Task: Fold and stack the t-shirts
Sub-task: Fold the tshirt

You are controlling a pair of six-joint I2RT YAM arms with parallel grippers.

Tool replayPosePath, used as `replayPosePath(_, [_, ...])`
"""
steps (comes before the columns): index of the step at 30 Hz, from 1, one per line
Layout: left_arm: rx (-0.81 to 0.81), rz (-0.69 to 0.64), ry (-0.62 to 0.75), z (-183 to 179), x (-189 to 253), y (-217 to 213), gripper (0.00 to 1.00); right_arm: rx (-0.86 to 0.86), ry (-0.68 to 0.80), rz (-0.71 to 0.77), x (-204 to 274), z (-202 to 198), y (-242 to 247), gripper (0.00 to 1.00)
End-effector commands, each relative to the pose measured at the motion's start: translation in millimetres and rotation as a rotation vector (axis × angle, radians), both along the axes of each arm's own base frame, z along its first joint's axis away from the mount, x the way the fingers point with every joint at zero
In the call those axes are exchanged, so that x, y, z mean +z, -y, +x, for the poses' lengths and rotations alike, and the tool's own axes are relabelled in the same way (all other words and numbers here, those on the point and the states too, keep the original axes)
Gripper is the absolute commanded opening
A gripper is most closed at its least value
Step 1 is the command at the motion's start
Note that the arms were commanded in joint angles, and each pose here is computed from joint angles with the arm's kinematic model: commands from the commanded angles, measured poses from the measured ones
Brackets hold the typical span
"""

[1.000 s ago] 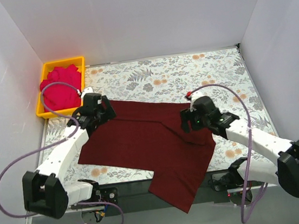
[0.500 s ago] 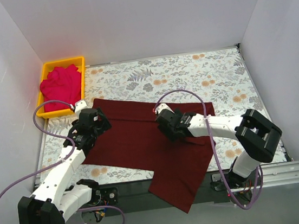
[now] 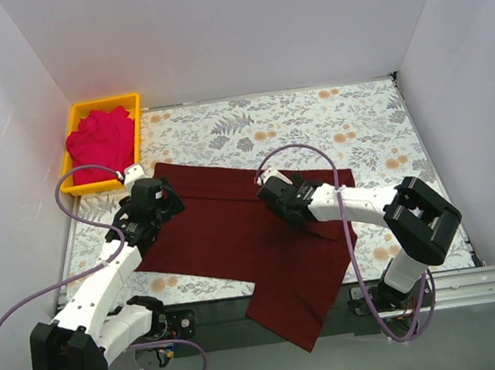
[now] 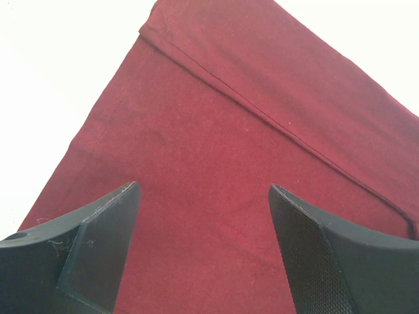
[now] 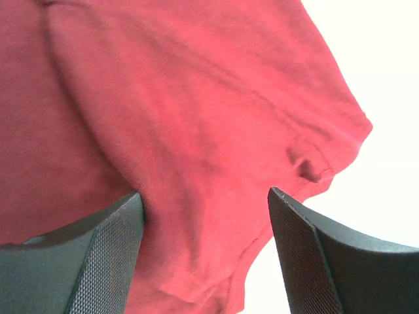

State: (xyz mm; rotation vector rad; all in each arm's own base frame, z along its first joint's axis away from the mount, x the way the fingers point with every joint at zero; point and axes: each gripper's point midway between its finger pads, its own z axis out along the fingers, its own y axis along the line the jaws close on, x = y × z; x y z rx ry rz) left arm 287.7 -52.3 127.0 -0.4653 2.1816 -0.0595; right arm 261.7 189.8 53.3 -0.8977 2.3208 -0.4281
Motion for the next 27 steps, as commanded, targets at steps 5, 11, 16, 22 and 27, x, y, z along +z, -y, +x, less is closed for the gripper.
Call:
replayPosePath(5, [-0.008, 0.001, 0.009, 0.5, 0.6, 0.6, 0.79, -0.014, 0.03, 0.057, 28.0, 33.1, 10.5, 0.8])
replayPosePath(11, [-0.023, -0.01, 0.0, 0.3, -1.7, 4.1, 0.79, 0.02, -0.035, 0.185, 29.0, 46.9, 13.6, 0.8])
replayPosePath(16, [-0.032, -0.015, -0.003, 0.6, -2.7, 6.1, 0.79, 0.072, -0.055, 0.276, 37.3, 56.7, 6.8, 0.8])
replayPosePath(22, [-0.038, -0.019, -0.007, 0.4, -3.8, 7.2, 0.79, 0.085, -0.078, 0.292, 30.7, 70.3, 10.8, 0.8])
replayPosePath(27, [-0.046, -0.021, -0.009, 0.3, -4.5, 8.7, 0.79, 0.062, -0.093, 0.294, 20.5, 86.0, 25.9, 0.8])
